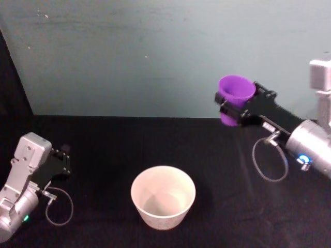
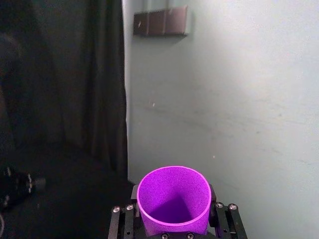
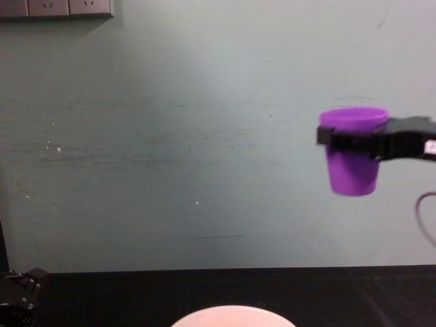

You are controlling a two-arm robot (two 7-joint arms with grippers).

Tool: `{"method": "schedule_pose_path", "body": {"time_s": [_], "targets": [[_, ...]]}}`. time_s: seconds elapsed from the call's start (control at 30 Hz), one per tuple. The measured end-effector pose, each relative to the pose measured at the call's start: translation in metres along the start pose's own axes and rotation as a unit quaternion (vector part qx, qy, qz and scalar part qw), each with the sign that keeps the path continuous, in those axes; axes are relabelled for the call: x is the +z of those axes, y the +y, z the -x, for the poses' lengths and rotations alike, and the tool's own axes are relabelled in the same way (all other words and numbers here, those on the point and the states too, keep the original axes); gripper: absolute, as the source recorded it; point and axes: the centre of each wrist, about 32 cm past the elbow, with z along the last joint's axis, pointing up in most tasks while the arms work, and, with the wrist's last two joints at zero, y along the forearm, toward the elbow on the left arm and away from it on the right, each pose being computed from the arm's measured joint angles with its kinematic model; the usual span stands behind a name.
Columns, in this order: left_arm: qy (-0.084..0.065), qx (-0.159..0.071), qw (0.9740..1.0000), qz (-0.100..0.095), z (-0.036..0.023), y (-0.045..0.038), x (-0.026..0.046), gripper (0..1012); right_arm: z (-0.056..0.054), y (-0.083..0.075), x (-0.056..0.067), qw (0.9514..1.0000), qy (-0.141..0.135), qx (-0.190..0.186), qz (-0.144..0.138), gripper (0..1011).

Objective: Pick up the cup and pour the mung beans from the cup into the bowl.

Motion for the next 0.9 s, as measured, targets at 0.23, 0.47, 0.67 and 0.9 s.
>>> {"method": "schedule_pose_path", "body": {"time_s": [0.23, 0.47, 0.67, 0.9], "targets": [[0.000, 0.000, 1.0000, 0.000, 0.0000, 0.0000, 0.0000, 0, 0.001, 0.024, -0.008, 0.9981, -0.047, 0.025, 0.031, 737], [0.000, 0.000, 1.0000, 0.000, 0.0000, 0.0000, 0.0000, 0, 0.005, 0.041, -0.013, 0.9894, -0.124, 0.041, 0.063, 737], [0.000, 0.000, 1.0000, 0.000, 0.0000, 0.0000, 0.0000, 0, 0.012, 0.046, -0.016, 0.9747, -0.197, 0.053, 0.090, 737], [0.000, 0.000, 1.0000, 0.000, 0.0000, 0.0000, 0.0000, 0, 0.021, 0.047, -0.014, 0.9541, -0.270, 0.069, 0.111, 737]]}}
